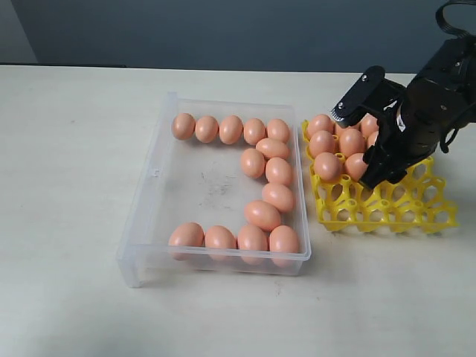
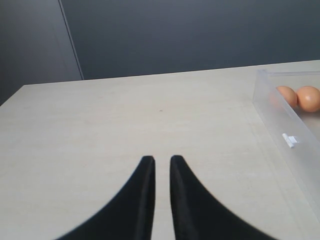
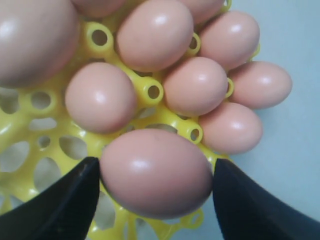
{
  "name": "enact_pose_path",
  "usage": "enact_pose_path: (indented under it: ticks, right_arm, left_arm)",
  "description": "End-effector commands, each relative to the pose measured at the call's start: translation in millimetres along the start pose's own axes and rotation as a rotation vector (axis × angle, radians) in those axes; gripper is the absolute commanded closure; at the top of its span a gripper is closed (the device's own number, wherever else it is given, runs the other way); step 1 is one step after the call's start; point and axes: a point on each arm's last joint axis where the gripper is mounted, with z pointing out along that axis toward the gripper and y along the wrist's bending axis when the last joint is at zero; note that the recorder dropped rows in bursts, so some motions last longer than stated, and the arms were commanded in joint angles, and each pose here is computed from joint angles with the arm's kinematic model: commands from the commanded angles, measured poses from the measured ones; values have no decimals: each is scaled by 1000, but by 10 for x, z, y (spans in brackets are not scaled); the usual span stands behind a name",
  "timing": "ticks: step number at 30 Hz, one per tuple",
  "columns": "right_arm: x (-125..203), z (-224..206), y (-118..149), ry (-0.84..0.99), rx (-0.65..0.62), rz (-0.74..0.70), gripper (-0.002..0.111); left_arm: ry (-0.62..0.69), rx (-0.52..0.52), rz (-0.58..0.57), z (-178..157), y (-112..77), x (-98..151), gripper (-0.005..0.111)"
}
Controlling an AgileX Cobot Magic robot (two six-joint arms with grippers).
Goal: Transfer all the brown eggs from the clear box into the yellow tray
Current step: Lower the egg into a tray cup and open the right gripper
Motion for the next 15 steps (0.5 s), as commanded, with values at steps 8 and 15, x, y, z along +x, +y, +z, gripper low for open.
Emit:
enact_pose_path:
  ticks: [8,15]
  right_arm:
    - [-2,11,-13,-13,9,12,53]
    - [-5,136,30,9,-3,-5,53]
  left_arm:
    - [-6,3,-3,5,-3,6,95]
    - [-6,3,-3,5,-3,6,95]
